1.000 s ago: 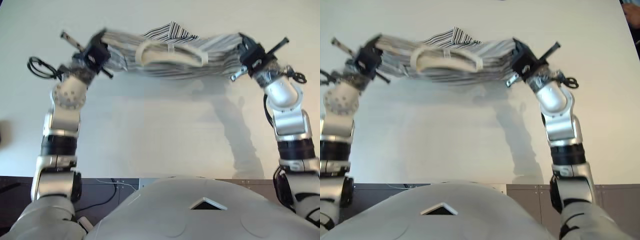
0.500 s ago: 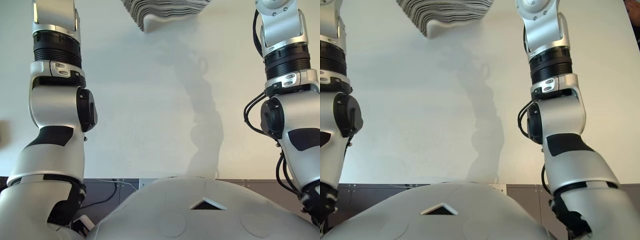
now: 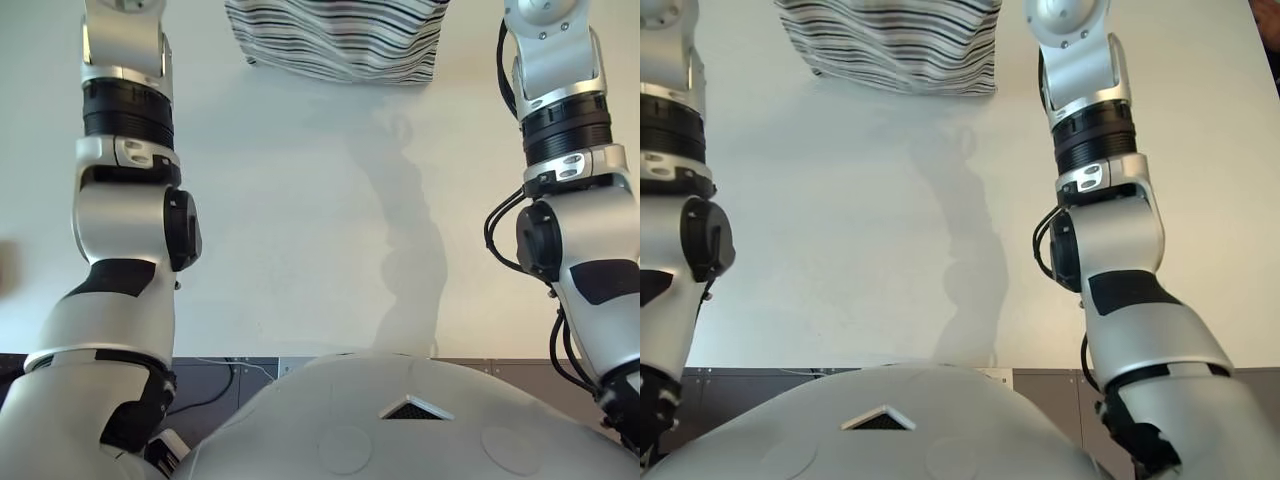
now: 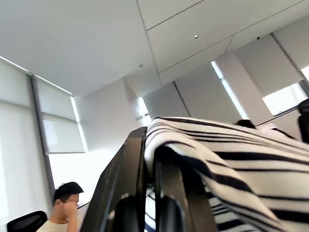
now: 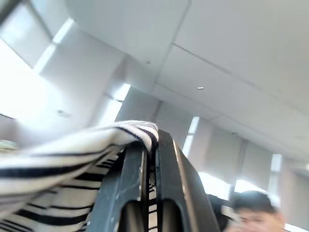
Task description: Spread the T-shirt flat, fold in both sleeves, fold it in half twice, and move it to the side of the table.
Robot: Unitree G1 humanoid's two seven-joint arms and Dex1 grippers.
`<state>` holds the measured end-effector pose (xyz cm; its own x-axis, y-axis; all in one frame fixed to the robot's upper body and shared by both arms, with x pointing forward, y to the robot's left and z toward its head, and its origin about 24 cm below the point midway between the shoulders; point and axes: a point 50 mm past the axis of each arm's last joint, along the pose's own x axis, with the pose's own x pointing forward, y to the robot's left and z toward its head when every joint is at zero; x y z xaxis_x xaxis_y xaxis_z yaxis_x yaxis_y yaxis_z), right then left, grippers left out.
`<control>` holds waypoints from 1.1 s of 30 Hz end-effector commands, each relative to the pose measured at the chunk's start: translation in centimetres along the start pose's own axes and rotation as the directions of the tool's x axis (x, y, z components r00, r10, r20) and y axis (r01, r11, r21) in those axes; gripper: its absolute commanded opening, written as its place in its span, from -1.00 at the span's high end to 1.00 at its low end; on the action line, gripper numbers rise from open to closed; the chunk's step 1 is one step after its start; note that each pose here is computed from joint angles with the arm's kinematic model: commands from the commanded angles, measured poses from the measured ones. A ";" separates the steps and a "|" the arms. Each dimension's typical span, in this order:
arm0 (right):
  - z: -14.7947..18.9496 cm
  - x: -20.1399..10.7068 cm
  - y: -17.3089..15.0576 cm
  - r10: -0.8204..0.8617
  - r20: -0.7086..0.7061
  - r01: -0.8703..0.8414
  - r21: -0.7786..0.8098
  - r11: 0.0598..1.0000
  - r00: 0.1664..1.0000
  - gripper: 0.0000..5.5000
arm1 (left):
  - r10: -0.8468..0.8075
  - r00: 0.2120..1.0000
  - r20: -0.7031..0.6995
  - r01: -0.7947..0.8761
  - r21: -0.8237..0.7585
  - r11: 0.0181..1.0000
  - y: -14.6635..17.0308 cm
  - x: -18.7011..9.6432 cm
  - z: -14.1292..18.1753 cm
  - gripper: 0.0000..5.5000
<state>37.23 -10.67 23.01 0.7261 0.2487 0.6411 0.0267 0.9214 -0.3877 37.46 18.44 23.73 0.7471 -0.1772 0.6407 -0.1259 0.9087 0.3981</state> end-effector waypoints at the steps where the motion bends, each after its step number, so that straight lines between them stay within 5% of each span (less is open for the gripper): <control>1: 0.6 -6.3 -0.5 0.381 -0.071 -0.350 0.265 0.898 0.922 0.96 | -0.272 0.959 -0.086 0.244 -0.242 0.939 0.6 -6.6 -0.1 0.95; 4: 1.6 -11.2 -1.6 0.564 -0.110 -0.475 0.423 0.771 0.818 0.96 | -0.521 0.845 -0.118 0.384 -0.544 0.746 1.0 -11.9 0.7 0.95; 6: 1.4 -15.8 -1.7 0.720 -0.161 -0.574 0.499 0.649 0.675 0.96 | -0.671 0.726 -0.152 0.414 -0.682 0.603 2.0 -16.9 0.4 0.95; 10: 2.9 -23.2 -2.2 0.908 -0.189 -0.598 0.700 0.391 0.373 0.96 | -0.848 0.493 -0.195 0.383 -0.826 0.413 3.6 -23.7 2.0 0.95; 13: 3.9 -26.6 -2.3 0.960 -0.197 -0.568 0.775 0.277 0.199 0.96 | -0.954 0.229 -0.194 0.401 -0.874 0.274 2.6 -28.2 3.5 0.95; 14: 3.7 -27.5 -1.9 0.965 -0.223 -0.572 0.777 0.261 0.138 0.96 | -0.969 0.125 -0.215 0.423 -0.872 0.248 2.1 -29.9 3.4 0.95; 16: 1.5 -29.7 -0.9 0.924 -0.381 -0.613 0.721 0.324 0.040 0.96 | -0.923 0.045 -0.381 0.429 -0.827 0.362 1.7 -33.0 1.2 0.95; 18: -0.6 -31.4 -0.2 0.853 -0.522 -0.659 0.638 0.399 0.011 0.96 | -0.829 0.014 -0.559 0.491 -0.718 0.493 1.3 -35.3 -1.2 0.88; 20: -1.2 -31.8 0.3 0.831 -0.554 -0.701 0.576 0.420 0.042 0.88 | -0.815 0.028 -0.579 0.538 -0.678 0.500 0.4 -36.3 -1.2 0.80; 22: -1.0 -31.7 0.1 0.844 -0.531 -0.698 0.577 0.424 0.073 0.78 | -0.844 0.057 -0.533 0.515 -0.709 0.482 0.1 -36.4 -0.3 0.71; 26: 1.7 -31.2 -1.5 0.935 -0.348 -0.670 0.680 0.299 0.064 0.52 | -0.927 -0.013 -0.375 0.361 -0.866 0.345 1.8 -37.4 2.6 0.50; 31: 2.8 -30.7 -2.1 0.937 -0.331 -0.655 0.685 0.318 0.110 0.18 | -0.885 0.074 -0.459 0.255 -0.849 0.462 4.2 -35.5 0.9 0.25; 33: 3.2 -31.2 -2.6 0.945 -0.320 -0.643 0.709 0.288 0.069 0.06 | -0.882 0.051 -0.468 0.216 -0.857 0.468 4.8 -36.1 1.0 0.25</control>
<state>12.72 -19.42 5.85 0.3178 0.7975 -0.5129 -0.9420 0.3269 -0.0754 9.89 28.07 3.44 0.4690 -0.6557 -0.5917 0.6932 0.6885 -0.2134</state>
